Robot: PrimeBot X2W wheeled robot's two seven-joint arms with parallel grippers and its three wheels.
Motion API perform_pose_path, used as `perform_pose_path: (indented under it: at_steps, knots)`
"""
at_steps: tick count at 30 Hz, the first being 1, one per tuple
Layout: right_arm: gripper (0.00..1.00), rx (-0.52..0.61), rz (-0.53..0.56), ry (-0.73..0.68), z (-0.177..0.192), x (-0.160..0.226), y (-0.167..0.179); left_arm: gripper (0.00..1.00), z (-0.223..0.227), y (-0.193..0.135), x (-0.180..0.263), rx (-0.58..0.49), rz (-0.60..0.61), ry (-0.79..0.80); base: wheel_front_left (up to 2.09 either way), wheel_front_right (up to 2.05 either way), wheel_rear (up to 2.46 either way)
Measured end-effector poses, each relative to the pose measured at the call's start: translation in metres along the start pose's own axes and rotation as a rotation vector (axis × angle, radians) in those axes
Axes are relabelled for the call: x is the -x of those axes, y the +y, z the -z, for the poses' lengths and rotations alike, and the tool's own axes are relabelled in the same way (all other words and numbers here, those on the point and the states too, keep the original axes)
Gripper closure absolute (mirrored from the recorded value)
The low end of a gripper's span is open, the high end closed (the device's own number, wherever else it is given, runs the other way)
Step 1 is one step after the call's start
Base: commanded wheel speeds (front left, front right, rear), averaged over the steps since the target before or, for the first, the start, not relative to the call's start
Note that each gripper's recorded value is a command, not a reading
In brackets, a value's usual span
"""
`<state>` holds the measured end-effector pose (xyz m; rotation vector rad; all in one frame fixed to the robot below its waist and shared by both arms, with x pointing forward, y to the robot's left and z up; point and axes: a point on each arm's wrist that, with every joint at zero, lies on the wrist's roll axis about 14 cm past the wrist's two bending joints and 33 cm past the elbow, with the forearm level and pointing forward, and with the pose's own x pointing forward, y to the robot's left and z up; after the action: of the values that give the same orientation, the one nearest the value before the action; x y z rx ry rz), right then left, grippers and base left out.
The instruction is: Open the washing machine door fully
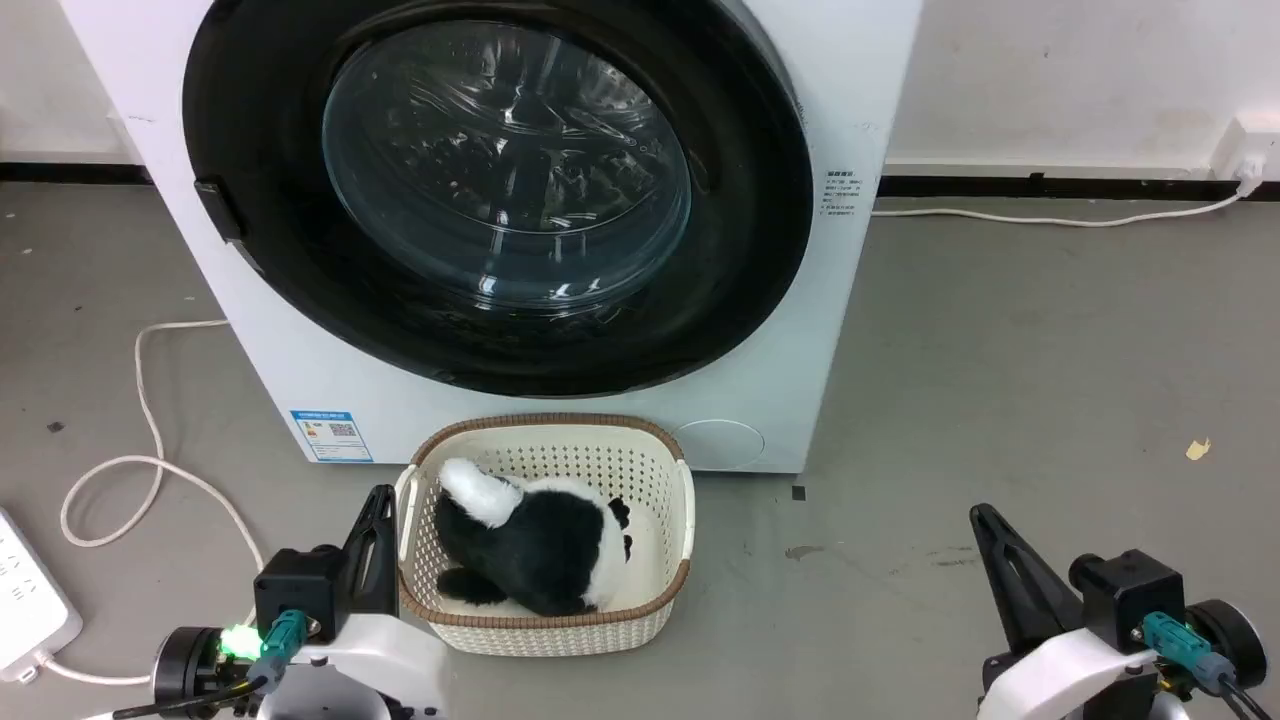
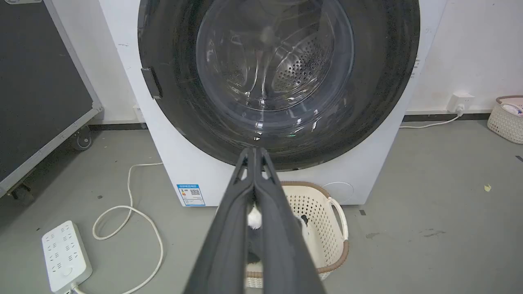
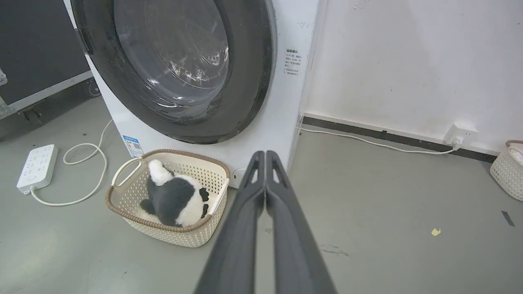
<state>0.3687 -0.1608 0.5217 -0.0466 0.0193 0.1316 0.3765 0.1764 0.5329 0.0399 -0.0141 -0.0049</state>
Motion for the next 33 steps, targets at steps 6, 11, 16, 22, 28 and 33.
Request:
perform_pose_path:
  at_steps: [6,11,16,22,28,33]
  knots:
    - [1.00,0.000,0.000,0.000,0.0000,0.0000,0.0000,1.00,0.0000,0.0000,0.0000,0.000,0.000,0.000,0.00,0.00,0.00]
    - [1.00,0.000,0.000,0.000,0.0000,0.0000,0.0001,1.00,0.0000,0.0000,0.0000,0.000,0.000,0.000,0.00,0.00,0.00]
    - [1.00,0.000,0.000,0.000,0.0000,0.0000,0.0000,1.00,0.0000,0.0000,0.0000,0.000,0.000,0.000,0.00,0.00,0.00]
    - [1.00,0.000,0.000,0.000,0.0000,0.0000,0.0000,1.00,0.0000,0.0000,0.0000,0.000,0.000,0.000,0.00,0.00,0.00]
    - [0.00,-0.001,-0.001,0.001,0.0002,0.0001,0.0002,0.00,-0.0001,-0.0001,-0.0001,0.002,0.000,0.000,0.00,0.00,0.00]
    - [0.00,-0.003,0.002,0.000,0.0002,0.0002,-0.0006,0.00,-0.0001,-0.0011,-0.0001,0.003,0.003,-0.001,0.00,0.00,0.00]
